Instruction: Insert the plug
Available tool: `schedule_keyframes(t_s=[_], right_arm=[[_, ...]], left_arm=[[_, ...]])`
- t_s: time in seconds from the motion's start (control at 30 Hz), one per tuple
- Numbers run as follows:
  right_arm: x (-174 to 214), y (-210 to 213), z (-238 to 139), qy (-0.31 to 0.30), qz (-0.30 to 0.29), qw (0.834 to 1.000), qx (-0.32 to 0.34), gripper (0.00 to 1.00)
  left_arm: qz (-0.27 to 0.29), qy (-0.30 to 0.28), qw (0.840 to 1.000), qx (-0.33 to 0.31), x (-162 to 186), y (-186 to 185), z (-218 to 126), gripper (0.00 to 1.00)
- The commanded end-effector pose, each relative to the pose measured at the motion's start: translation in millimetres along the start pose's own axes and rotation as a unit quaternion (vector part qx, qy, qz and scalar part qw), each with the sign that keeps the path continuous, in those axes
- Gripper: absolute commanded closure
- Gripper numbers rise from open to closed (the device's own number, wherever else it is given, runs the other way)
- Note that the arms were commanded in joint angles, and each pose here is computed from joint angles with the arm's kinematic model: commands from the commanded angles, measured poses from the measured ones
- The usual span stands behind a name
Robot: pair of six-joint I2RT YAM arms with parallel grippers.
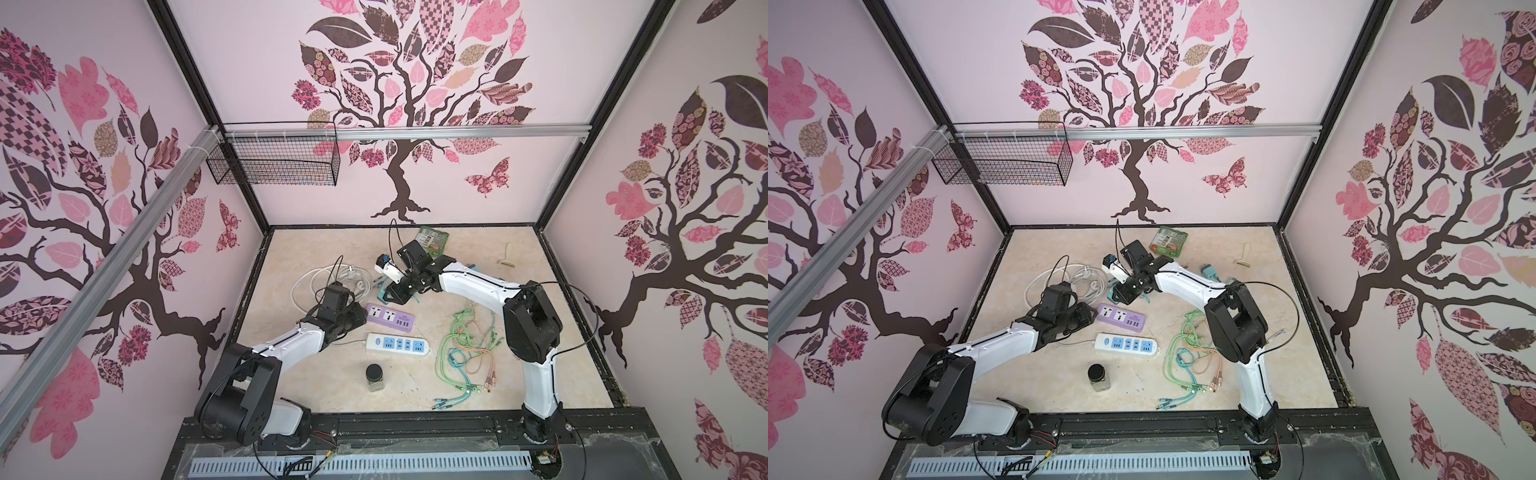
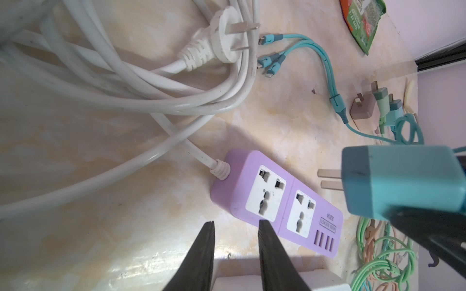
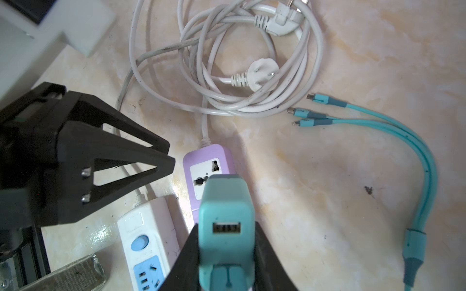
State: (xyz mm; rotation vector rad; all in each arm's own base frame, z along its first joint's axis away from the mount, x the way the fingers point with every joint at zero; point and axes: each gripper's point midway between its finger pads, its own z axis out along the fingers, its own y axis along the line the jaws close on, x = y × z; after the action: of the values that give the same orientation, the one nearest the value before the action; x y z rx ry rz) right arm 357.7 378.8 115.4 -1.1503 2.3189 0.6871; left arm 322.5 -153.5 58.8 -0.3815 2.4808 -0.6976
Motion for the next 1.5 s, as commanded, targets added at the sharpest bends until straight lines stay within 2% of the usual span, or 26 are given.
schedule_keyframes(t_s=[0.0,0.23,0.77,1.47], right_arm=[[-9.7,8.8,-11.2,-0.014,-0.018,1.000,-0.006,0.74],[-7.0,9.2,-7.5,-0.009,-0.020,1.000,-0.007,0.74],[0.4,11.6,3.2,0.020,-0.058,0.998,0.002,0.73],[-3.0,6.6,18.2,0.028,-0.119,0.992,0.030,0.72]], left_arm=[[0.004,-0.012,0.999,0.030,-18.1,-17.5,1.2,0.69],[0.000,0.004,0.999,0.037,-12.8,-17.0,10.6,0.70],[-0.008,0.023,0.999,0.036,-1.5,-7.3,22.6,0.83],[-0.009,0.030,0.999,0.030,6.1,2.9,24.6,0.85]])
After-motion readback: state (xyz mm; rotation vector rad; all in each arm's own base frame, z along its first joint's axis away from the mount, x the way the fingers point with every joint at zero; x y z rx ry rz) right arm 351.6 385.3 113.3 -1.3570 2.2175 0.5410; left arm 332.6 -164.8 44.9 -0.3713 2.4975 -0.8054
